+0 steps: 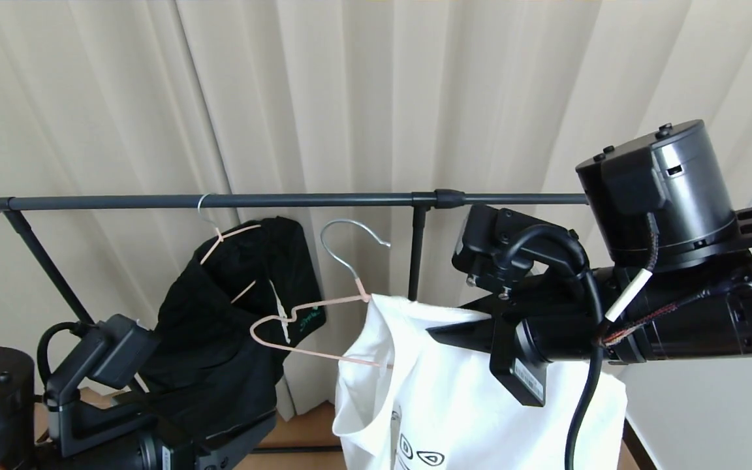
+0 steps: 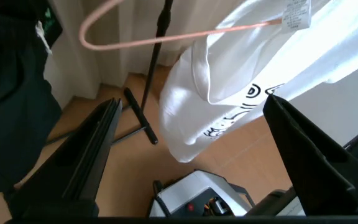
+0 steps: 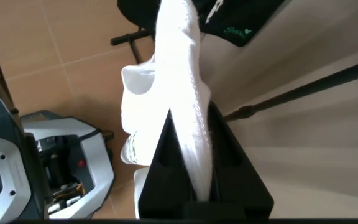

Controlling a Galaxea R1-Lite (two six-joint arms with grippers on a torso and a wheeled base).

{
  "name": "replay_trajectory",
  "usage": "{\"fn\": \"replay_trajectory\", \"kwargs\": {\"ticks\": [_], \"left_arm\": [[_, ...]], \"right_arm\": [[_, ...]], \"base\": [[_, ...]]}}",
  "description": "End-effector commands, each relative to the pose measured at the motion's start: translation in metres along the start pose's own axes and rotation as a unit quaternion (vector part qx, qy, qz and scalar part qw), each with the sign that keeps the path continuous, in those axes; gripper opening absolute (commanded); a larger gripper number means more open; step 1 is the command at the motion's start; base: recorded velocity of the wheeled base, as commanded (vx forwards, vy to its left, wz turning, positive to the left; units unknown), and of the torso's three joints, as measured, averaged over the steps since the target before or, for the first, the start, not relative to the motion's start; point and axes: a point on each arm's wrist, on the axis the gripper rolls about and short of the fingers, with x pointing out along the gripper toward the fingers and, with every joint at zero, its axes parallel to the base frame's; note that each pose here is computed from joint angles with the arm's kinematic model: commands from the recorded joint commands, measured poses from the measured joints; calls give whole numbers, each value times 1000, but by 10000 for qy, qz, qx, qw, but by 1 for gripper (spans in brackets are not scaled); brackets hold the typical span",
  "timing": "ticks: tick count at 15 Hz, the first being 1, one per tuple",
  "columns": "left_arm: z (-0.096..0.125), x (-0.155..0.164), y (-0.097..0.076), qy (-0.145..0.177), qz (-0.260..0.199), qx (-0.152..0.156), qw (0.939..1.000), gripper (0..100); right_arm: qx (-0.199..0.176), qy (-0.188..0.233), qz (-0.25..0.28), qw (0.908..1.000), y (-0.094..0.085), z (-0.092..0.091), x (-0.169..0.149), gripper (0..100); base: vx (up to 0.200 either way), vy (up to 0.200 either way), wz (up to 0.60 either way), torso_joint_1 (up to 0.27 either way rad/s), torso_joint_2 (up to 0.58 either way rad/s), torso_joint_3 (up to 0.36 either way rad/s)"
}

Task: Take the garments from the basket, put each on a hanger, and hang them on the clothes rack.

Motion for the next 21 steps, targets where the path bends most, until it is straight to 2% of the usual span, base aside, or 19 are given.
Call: {"fn": "replay_trajectory", "kwargs": {"ticks": [1, 2, 4, 8, 11, 12, 14, 15, 17, 18, 21], "left_arm": [[-9, 20, -7, 506, 121, -115, 9986, 100], [-11, 26, -9, 601, 210, -185, 9978, 100], [-9, 48, -17, 751, 493, -508, 9947, 100], [-13, 72, -28, 963, 658, -673, 9909, 100], [-12, 90, -29, 958, 1023, -801, 9869, 100], [-13, 99, -28, 933, 1276, -821, 9840, 100], [-15, 102, -27, 933, 1396, -846, 9822, 100], [-19, 105, -25, 990, 1539, -921, 9788, 100], [-22, 104, -24, 1045, 1561, -908, 9780, 100], [-23, 103, -24, 1057, 1573, -909, 9777, 0], [-21, 102, -22, 997, 1590, -941, 9777, 0]], "right_arm": [[153, -203, -81, 9996, 8, -1, 5, 0], [183, -253, -98, 9995, 9, 0, 5, 0], [290, -339, -131, 9989, 8, 1, 5, 0], [473, -524, -181, 9973, 8, 5, 5, 0], [468, -577, -189, 9971, 8, 6, 1, 0], [464, -621, -202, 9968, 8, 7, -3, 0], [460, -622, -196, 9968, 8, 6, -4, 0], [452, -697, -210, 9963, 9, 7, -10, 0], [461, -733, -227, 9960, 8, 8, -13, 0], [460, -740, -229, 9959, 8, 8, -14, 0], [461, -717, -198, 9962, 11, 2, -18, 0]], "base": [[0, 0, 0, 0, 0, 0], [0, 0, 0, 0, 0, 0], [0, 0, 0, 0, 0, 0], [0, 0, 0, 0, 0, 0], [0, 0, 0, 0, 0, 0], [0, 0, 0, 0, 0, 0], [0, 0, 0, 0, 0, 0], [0, 0, 0, 0, 0, 0], [0, 0, 0, 0, 0, 0], [0, 0, 0, 0, 0, 0], [0, 0, 0, 0, 0, 0]]}}
